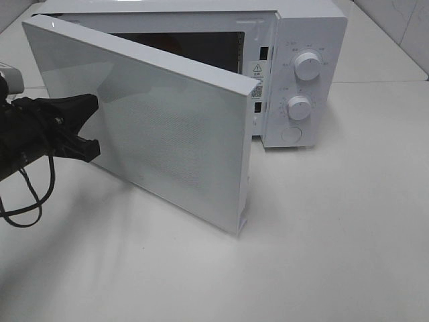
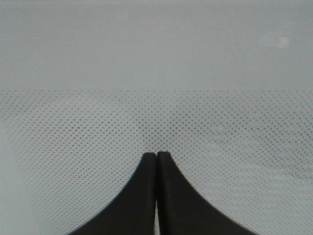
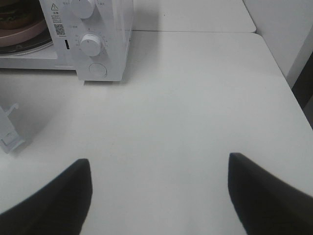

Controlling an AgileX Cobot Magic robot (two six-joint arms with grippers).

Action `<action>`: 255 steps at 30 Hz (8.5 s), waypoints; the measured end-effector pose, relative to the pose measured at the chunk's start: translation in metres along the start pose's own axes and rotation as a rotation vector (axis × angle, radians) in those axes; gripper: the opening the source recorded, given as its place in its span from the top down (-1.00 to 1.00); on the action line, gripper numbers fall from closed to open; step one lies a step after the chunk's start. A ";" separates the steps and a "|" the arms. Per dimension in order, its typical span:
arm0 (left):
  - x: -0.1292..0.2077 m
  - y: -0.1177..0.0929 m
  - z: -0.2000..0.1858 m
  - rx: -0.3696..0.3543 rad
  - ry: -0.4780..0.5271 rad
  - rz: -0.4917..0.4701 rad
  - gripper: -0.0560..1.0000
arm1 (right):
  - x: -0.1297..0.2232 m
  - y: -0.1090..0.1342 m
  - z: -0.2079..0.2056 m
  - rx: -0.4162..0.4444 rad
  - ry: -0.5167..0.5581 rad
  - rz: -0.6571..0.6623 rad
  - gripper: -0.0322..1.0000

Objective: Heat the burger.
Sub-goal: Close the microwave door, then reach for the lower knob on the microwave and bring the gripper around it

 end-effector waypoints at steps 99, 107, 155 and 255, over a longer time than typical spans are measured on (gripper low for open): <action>-0.058 -0.102 0.147 0.072 -0.077 0.121 0.89 | 0.000 0.000 0.000 0.001 0.000 0.000 -0.54; -0.063 -0.107 0.145 0.064 -0.022 0.076 0.89 | 0.000 0.000 0.000 0.001 0.000 0.000 -0.54; -0.098 -0.135 -0.064 0.283 1.036 -0.057 -0.96 | 0.000 0.000 0.000 0.001 0.000 0.000 -0.54; -0.096 -0.032 -0.303 -0.454 0.434 -0.054 -0.98 | 0.000 0.000 0.000 0.001 0.000 0.000 -0.54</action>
Point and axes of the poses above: a point on each arm's last joint axis where the gripper is mounted, z pointing out along that axis toward the gripper, y along the wrist's bending axis when the last joint is at zero, x = y × z, the point moved 5 cm from there along z, pointing out along that axis toward the gripper, and after that the axes turned 7 degrees about z, right-handed, at the moved point
